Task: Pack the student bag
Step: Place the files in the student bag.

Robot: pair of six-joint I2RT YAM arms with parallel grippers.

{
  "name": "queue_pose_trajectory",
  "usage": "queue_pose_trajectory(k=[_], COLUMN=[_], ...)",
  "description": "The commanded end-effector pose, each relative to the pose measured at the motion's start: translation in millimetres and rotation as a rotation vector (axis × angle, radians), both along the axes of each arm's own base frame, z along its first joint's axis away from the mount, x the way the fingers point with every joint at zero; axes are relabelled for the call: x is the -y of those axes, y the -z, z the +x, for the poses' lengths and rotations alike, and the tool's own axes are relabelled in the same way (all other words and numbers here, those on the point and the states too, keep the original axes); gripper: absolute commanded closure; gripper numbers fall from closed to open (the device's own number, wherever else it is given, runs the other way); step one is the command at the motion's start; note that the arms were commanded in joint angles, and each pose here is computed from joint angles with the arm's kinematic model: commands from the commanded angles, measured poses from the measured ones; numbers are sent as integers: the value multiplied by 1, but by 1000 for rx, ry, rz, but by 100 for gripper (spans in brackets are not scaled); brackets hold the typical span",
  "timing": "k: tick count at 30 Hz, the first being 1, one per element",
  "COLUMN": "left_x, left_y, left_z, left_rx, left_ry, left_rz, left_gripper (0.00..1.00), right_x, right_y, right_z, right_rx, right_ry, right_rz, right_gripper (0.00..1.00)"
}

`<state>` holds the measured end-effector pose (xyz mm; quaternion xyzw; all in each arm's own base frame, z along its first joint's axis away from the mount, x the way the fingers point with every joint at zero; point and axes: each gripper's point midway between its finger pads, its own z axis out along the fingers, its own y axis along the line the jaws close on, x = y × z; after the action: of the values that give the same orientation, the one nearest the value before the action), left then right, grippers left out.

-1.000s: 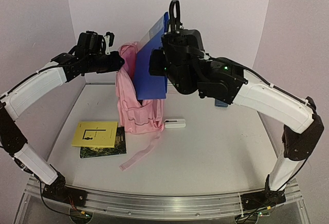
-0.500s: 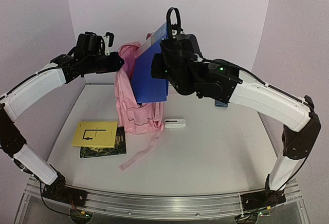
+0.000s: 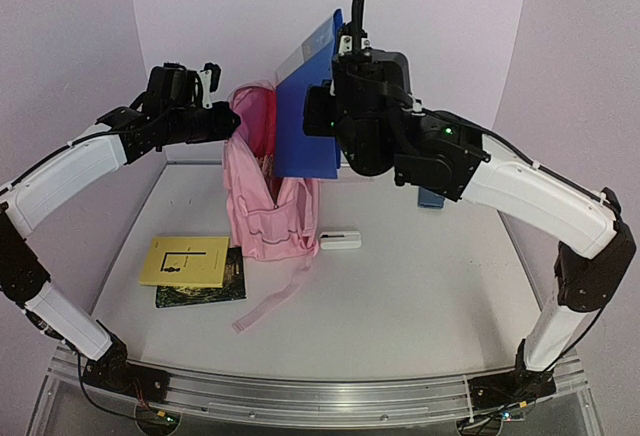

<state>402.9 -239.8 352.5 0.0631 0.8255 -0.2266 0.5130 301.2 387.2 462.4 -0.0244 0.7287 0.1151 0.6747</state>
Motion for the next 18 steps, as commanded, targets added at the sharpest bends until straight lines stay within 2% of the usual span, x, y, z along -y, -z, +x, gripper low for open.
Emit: queue_pose_trajectory(k=[1, 8, 18], left_x=[-4, 4, 24], left_y=[16, 12, 3], left_z=[-7, -9, -15], left_rx=[-36, -25, -3], left_ry=[18, 61, 178], left_rz=[52, 31, -17], left_gripper=[98, 98, 98], right_x=[32, 13, -30], right_y=[-35, -1, 46], right_z=[0, 9, 12], right_rx=[75, 41, -29], right_ry=[142, 160, 52], right_rz=[5, -101, -158], right_gripper=[100, 100, 100])
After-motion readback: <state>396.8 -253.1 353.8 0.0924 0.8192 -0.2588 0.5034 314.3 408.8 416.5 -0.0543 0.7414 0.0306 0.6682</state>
